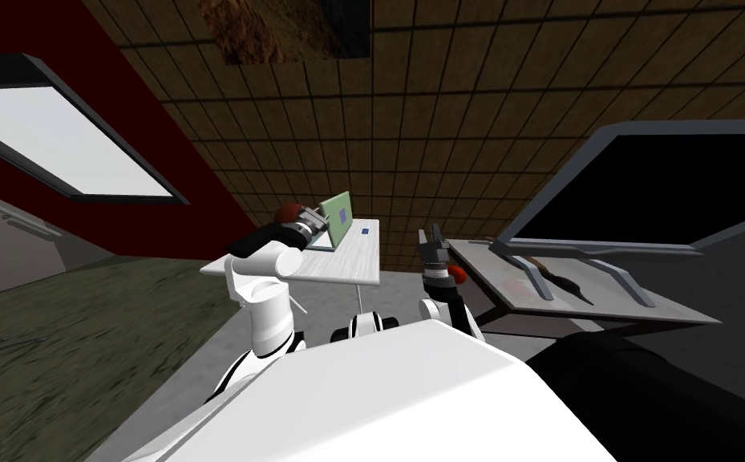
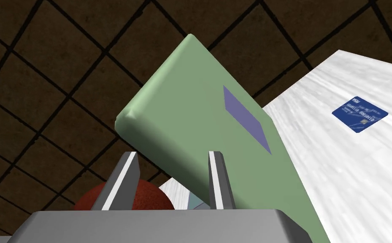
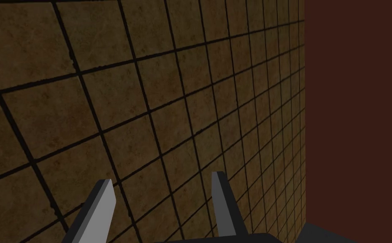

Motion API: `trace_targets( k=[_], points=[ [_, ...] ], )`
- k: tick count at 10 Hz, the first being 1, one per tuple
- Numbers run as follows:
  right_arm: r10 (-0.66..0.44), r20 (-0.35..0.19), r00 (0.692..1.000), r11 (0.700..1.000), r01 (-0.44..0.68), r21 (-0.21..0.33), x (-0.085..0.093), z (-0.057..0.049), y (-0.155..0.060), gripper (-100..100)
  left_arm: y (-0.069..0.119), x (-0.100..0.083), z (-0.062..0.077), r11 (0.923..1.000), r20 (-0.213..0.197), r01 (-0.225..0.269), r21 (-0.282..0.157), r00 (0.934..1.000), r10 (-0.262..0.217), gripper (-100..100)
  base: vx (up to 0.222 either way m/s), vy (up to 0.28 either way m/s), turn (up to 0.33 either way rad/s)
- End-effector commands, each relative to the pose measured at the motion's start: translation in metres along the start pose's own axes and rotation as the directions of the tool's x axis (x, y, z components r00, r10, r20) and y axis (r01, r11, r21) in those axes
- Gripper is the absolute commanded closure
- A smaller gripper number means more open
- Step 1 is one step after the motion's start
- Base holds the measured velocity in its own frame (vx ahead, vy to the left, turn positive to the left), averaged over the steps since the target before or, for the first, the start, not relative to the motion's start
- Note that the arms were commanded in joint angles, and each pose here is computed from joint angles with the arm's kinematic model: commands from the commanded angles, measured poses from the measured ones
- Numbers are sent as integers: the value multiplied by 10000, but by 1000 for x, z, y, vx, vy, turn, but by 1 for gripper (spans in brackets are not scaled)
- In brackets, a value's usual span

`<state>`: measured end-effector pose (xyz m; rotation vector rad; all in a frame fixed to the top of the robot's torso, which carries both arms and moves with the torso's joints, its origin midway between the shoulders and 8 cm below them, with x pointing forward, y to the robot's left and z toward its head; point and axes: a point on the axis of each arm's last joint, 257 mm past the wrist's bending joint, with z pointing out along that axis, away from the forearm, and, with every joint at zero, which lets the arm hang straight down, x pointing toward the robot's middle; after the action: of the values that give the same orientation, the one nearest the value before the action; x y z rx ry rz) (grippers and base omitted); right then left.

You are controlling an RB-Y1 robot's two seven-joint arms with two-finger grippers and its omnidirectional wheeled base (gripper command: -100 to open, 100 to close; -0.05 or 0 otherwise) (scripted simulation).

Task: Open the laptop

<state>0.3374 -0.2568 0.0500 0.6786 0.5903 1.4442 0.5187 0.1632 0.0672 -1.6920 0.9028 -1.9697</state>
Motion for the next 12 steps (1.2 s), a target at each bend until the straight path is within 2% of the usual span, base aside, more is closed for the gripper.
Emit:
trace_targets(
  k=[1, 2, 3, 5, 6, 8, 9, 11, 12],
  points=[
    [0, 0, 10000, 10000, 0, 0, 0, 0, 0, 0, 1, -6, -2, 9946, 56, 1040, -19, 9946, -1039, 100, 18, 58, 30],
    [0, 0, 10000, 10000, 0, 0, 0, 0, 0, 0, 1, -1, -2, 9969, -30, 784, -21, 9969, -784, 100, 4, 23, -4],
    [0, 0, 10000, 10000, 0, 0, 0, 0, 0, 0, 6, -12, -1, 9861, 14, 1663, -65, 9861, -1663, 100, 11, 36, -9],
    [0, 0, 10000, 10000, 0, 0, 0, 0, 0, 0, 10, -24, 0, 9691, 92, 2465, -73, 9691, -2464, 100, 21, 55, 5],
    [0, 0, 10000, 10000, 0, 0, 0, 0, 0, 0, 12, -30, 0, 9581, 132, 2862, -65, 9581, -2861, 100, 24, 55, 2],
    [-1, 0, 10000, 10000, 1, 0, 0, 0, 0, 0, 16, -42, 0, 9312, 214, 3645, -27, 9310, -3644, 100, 30, 55, 10],
    [0, 0, 10000, 10000, 0, 0, 0, 0, 0, 0, 18, -48, 0, 9152, 254, 4029, 3, 9149, -4028, 100, 22, 58, 3],
    [0, 0, 10000, 10000, 0, 0, 0, 0, 0, 0, 22, -61, -1, 8784, 329, 4778, 89, 8778, -4778, 100, 25, 60, 8],
    [0, 0, 10000, 10000, 0, 0, 0, 0, 0, 0, 10, -42, -2, 8920, -131, 4519, 128, 8921, -4517, 100, 7, 21, -2]
  ],
)
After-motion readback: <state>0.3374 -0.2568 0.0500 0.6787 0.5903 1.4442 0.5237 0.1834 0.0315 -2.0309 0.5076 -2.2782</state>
